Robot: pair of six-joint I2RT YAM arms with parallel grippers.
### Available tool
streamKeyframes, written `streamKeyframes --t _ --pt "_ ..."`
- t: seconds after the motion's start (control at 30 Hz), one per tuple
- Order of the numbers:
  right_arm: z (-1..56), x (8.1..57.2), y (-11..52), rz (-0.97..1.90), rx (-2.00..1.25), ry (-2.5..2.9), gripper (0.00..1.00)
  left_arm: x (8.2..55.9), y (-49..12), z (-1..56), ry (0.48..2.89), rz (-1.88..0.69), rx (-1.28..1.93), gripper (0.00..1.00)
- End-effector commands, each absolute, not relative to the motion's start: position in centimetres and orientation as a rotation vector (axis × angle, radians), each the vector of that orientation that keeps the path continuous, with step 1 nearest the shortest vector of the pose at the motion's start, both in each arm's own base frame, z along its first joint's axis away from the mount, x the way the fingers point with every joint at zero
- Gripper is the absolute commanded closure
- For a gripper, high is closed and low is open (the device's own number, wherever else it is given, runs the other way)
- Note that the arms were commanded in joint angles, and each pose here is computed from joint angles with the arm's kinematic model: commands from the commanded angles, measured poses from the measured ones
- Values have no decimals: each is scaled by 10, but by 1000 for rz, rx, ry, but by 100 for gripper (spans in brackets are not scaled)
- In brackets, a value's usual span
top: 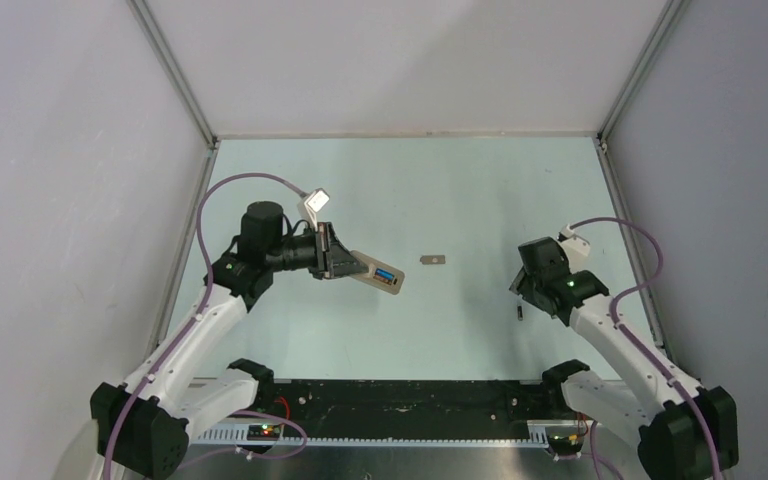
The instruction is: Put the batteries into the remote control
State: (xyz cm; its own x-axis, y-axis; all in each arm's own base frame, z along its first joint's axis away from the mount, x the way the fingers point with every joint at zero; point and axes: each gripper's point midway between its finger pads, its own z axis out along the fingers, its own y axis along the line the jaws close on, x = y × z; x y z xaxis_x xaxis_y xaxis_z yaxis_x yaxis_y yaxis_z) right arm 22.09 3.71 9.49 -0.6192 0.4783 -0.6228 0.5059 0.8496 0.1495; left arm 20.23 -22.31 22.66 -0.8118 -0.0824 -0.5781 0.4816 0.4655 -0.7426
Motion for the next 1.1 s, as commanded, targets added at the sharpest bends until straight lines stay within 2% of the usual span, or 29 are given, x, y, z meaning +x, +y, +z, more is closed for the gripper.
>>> streamKeyframes --t 0.0,0.03,0.2,0.47,0.77,1.07 --pt "78 224 40 -50 736 2378 42 210 -223 254 2078 -1334 345 100" --pt "75 224 41 -50 730 2391 50 210 -223 253 2080 -1333 344 100" --pt "60 229 43 -64 724 2437 62 209 -223 254 2076 -1336 346 100" --pt "39 226 49 -54 669 2550 57 207 -223 251 2084 -1345 350 100" --pt "26 225 48 -62 663 2601 60 208 -223 250 2087 -1345 352 100" --pt "16 225 49 -51 690 2637 67 208 -222 250 2085 -1342 351 100"
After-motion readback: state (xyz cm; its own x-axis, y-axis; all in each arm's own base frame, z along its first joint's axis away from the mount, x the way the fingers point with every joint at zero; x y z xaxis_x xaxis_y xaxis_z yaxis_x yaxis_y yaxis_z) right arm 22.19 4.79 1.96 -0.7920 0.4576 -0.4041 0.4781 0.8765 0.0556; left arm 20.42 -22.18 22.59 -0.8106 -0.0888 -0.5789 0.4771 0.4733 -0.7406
